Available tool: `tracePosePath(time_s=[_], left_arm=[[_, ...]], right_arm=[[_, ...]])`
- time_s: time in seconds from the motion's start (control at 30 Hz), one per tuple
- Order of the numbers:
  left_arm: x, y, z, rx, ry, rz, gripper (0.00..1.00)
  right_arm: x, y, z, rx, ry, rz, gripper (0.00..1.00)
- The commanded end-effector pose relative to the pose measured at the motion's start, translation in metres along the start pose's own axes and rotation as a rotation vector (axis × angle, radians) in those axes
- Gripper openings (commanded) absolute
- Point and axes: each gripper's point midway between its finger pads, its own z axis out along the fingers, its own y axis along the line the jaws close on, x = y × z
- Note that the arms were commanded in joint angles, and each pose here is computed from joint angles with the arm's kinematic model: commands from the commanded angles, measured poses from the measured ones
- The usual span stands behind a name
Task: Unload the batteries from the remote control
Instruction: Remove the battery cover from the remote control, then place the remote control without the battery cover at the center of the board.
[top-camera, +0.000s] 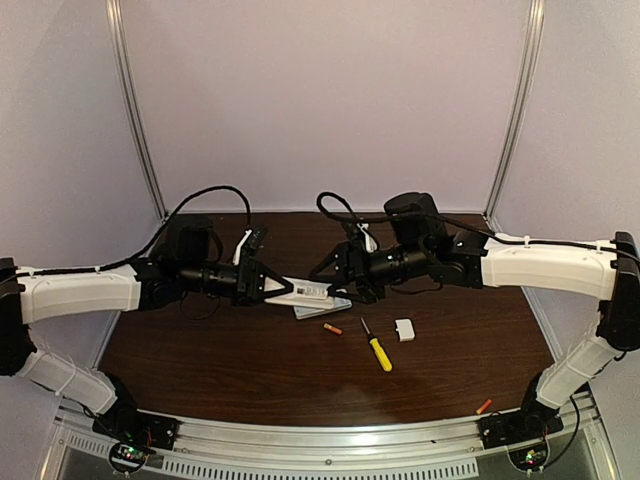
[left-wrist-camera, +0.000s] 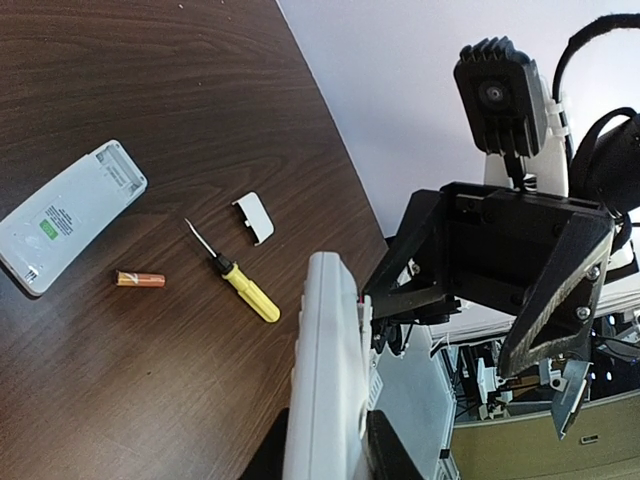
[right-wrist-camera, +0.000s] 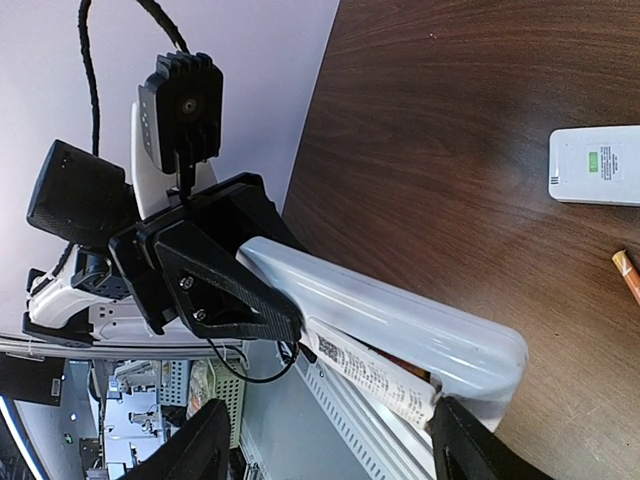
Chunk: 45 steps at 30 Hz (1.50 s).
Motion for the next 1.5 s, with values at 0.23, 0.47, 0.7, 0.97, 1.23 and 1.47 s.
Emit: tracePosePath(time_s=[0.23,0.47,0.7,0.97,1.23,1.47], left_arm=[[0.017,-0.001,0.009,0.028,0.029,0.028,0.00],[0.016,0.006,0.006,0.003,0.020,0.024,0.00],[0.014,0.012,-0.001,-0.030,0.000,0.019,0.00],[0.018,0.012,-0.005,-0.029,0.004,0.026,0.00],[0.028,0.011,-0.012,-0.015,0.009,0.029,0.00],[0.032,0.006,-0.018,0.009,0.005,0.045,0.00]], right_arm=[[0.000,0.083,-0.025,-0.262,-0.031,-0.176,0.70],[-0.001,0.083,-0.026,-0.258,-0.037,-0.175,0.70],[-0.004,0.080,-0.028,-0.230,-0.061,-0.187,0.70],[-0.009,0.053,-0.038,-0.052,-0.112,-0.239,0.72],[-0.012,0.009,-0.063,0.191,-0.186,-0.304,0.76],[-0.001,-0.033,-0.084,0.369,-0.193,-0.334,0.80]])
